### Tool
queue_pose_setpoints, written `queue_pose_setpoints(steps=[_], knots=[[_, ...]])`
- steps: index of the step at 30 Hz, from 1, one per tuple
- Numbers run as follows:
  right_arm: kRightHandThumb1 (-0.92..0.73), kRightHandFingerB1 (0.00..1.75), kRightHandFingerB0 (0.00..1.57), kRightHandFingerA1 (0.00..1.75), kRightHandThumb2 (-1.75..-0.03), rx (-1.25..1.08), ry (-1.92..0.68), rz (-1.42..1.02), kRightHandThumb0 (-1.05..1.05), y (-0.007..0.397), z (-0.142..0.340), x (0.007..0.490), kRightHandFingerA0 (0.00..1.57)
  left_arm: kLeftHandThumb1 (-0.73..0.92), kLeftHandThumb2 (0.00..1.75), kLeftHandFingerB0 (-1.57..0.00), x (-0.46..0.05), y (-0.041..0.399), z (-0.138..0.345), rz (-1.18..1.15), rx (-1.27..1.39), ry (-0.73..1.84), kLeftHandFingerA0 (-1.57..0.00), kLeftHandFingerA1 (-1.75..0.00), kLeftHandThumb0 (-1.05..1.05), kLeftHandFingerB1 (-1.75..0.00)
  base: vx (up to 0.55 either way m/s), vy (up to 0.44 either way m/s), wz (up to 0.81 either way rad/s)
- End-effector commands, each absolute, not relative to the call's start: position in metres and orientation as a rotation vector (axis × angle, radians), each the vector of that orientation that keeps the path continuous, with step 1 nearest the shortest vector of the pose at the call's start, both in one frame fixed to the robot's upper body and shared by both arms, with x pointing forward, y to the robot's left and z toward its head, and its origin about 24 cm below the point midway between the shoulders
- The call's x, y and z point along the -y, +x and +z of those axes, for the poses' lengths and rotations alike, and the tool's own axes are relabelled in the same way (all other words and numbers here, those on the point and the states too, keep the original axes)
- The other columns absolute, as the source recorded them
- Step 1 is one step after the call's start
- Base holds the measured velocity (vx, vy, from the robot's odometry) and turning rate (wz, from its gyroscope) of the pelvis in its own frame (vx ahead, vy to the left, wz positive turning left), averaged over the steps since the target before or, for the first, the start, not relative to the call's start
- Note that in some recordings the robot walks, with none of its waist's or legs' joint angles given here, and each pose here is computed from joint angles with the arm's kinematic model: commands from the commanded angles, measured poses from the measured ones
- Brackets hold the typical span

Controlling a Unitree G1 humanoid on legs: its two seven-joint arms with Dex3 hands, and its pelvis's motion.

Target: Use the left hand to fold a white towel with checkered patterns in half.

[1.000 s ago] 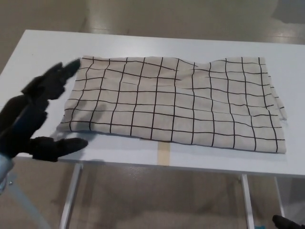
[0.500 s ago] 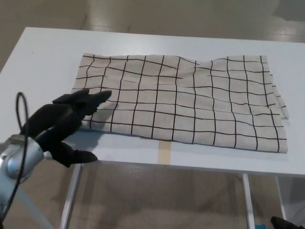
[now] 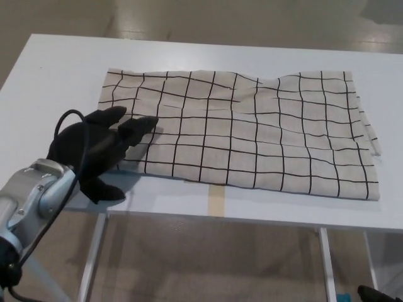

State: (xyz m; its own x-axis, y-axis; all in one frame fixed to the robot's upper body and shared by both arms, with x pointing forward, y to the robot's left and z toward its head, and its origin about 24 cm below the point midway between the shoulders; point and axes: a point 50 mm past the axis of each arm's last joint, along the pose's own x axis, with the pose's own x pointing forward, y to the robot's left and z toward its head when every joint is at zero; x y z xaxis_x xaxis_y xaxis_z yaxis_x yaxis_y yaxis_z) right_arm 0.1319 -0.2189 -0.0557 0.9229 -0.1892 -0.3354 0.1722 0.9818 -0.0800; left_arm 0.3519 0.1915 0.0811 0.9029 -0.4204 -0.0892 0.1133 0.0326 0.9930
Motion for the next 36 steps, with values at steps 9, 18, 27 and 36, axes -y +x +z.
queue_pose_setpoints(steps=[9,18,27,36], knots=[[-0.65,0.48,0.51,0.55,-0.59,-0.353,-0.068,-0.198,-0.27,0.125,-0.057,0.22,0.42,0.28,0.66,0.0,-0.187,0.358,0.082,-0.392,0.286,1.529,0.0,-0.12,-0.41,-0.21,0.0,0.0,0.0],[-0.65,0.47,0.51,0.55,-0.58,-0.351,-0.073,-0.188,-0.29,0.121,-0.06,0.22,0.42,0.36,0.88,0.0,-0.187,0.354,0.067,-0.4,0.364,1.636,0.0,-0.5,-0.26,-0.46,0.0,0.0,0.0],[-0.64,0.46,0.5,0.54,-0.58,-0.34,-0.078,-0.172,-0.31,0.124,-0.059,0.221,0.42,0.42,0.64,-0.16,-0.188,0.354,0.047,-0.435,0.359,1.829,-0.12,-0.34,-0.48,-0.35,0.0,0.0,0.0],[-0.64,0.46,0.51,0.54,-0.58,-0.351,-0.056,-0.173,-0.31,0.119,-0.062,0.217,0.42,0.43,0.65,-0.17,-0.181,0.35,0.023,-0.458,0.275,1.894,-0.12,-0.34,-0.52,-0.36,0.0,0.0,0.0]])
